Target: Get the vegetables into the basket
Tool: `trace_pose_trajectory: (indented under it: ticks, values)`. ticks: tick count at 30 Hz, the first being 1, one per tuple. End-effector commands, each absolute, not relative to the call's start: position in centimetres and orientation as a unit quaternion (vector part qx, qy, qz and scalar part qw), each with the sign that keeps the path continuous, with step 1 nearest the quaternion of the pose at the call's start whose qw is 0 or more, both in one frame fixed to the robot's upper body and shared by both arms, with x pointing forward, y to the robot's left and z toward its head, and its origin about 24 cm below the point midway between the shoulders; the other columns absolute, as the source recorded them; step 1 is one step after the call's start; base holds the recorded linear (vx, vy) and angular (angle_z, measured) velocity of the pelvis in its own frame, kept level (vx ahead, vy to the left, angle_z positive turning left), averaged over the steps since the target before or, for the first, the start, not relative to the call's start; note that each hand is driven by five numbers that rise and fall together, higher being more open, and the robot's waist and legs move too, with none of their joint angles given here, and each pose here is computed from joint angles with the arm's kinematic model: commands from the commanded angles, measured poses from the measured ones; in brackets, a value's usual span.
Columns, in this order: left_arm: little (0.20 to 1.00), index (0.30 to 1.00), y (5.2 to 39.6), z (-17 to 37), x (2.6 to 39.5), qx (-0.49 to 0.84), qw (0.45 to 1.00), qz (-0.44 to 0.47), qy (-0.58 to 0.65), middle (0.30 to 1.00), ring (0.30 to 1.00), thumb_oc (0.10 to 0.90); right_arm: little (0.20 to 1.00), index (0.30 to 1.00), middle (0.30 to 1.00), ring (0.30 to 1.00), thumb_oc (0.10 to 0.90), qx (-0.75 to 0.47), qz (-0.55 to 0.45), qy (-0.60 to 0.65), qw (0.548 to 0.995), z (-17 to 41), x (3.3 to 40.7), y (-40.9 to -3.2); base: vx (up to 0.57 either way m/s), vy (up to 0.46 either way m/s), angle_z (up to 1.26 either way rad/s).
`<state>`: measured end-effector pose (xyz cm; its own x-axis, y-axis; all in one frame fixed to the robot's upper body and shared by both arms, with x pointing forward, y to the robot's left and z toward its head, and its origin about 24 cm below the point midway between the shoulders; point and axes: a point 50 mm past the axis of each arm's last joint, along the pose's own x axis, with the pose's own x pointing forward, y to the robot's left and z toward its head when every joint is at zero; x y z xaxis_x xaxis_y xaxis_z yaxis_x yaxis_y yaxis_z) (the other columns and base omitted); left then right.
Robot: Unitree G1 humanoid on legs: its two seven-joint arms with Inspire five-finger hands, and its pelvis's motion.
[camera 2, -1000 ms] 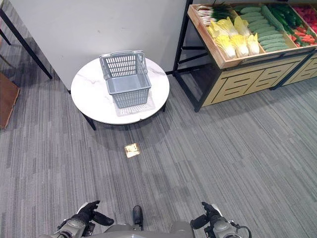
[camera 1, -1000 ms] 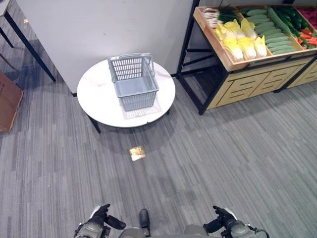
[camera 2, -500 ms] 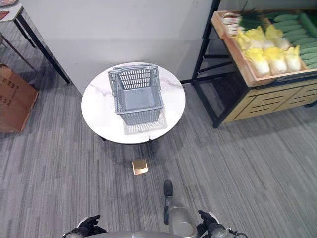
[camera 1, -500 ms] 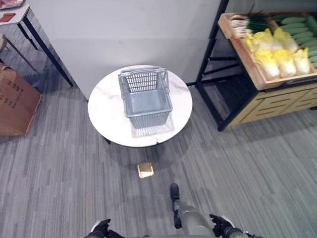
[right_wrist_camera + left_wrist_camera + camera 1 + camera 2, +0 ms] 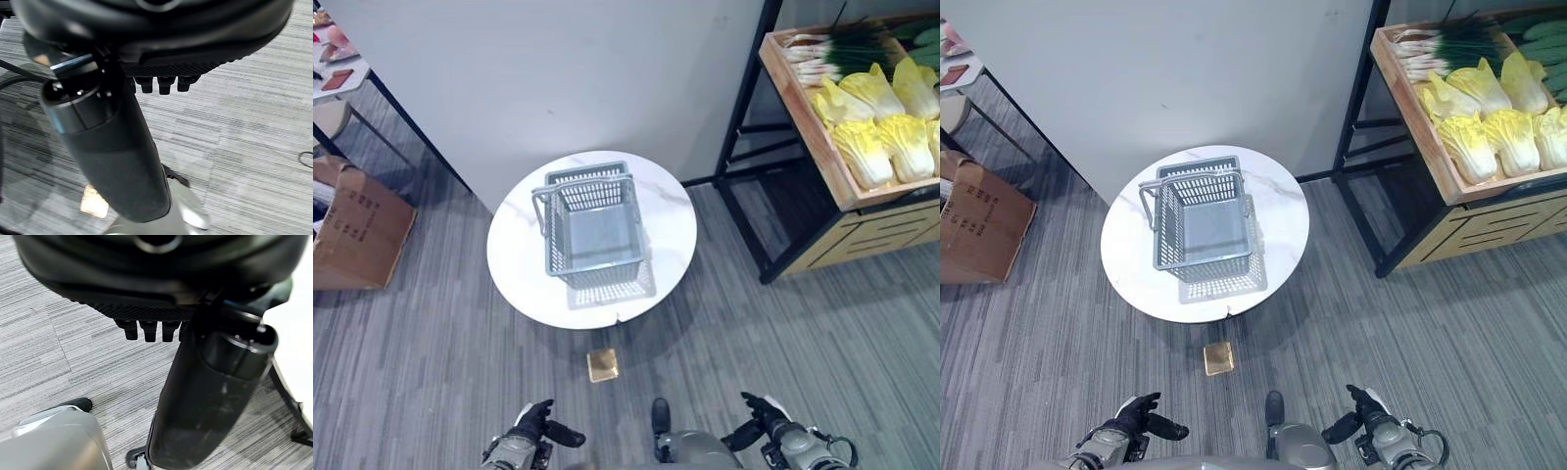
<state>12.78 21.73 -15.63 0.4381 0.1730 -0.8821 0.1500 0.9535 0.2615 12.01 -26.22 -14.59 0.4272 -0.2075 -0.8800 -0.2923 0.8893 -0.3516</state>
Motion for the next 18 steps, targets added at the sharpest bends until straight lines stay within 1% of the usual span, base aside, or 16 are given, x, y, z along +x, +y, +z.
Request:
trace_pose_trajectory:
  ticks: [1, 4, 7, 11, 14, 16, 18]
  values:
    - [1.000, 1.000, 22.8, -15.4, 12.6, 0.178, 0.833, 0.008, 0.524, 1.000, 1.000, 0.900, 1.000, 1.000, 1.000, 1.000, 0.900, -0.234, -0.007, 0.531, 0.814, -14.1, 11.9, -27.8, 0.13, 0.039, 0.40]
    - [1.000, 1.000, 22.7, -15.5, 12.3, 0.176, 0.832, 0.006, 0.527, 1.000, 1.000, 0.900, 1.000, 1.000, 1.000, 1.000, 0.900, -0.237, -0.007, 0.529, 0.815, -14.0, 12.0, -27.9, 0.10, 0.099, 0.24]
    - [1.000, 1.000, 22.8, -15.6, 12.0, 0.173, 0.830, 0.010, 0.530, 1.000, 1.000, 0.900, 1.000, 1.000, 1.000, 1.000, 0.900, -0.238, 0.004, 0.525, 0.817, -14.1, 12.2, -27.5, 0.11, 0.172, -0.73]
    - [1.000, 1.000, 23.3, -15.6, 11.6, 0.190, 0.822, 0.002, 0.536, 1.000, 1.000, 0.900, 1.000, 1.000, 1.000, 1.000, 0.900, -0.228, 0.021, 0.537, 0.812, -14.8, 11.5, -26.1, 0.06, 0.263, -0.72]
    - [1.000, 1.000, 23.9, -15.5, 11.4, 0.207, 0.817, 0.001, 0.538, 1.000, 1.000, 0.900, 1.000, 1.000, 1.000, 1.000, 0.900, -0.219, 0.027, 0.541, 0.811, -15.1, 11.2, -25.4, -0.01, 0.181, -0.23]
    - [1.000, 1.000, 24.4, -15.4, 11.2, 0.208, 0.815, 0.011, 0.541, 1.000, 1.000, 0.900, 1.000, 1.000, 1.000, 1.000, 0.900, -0.208, 0.017, 0.546, 0.811, -15.2, 10.8, -25.2, 0.01, 0.098, -0.15]
    - [1.000, 1.000, 24.6, -15.6, 10.5, 0.198, 0.810, 0.021, 0.551, 1.000, 1.000, 0.900, 1.000, 1.000, 1.000, 1.000, 0.900, -0.184, -0.014, 0.563, 0.806, -15.5, 9.7, -25.7, 0.06, 0.042, -0.10]
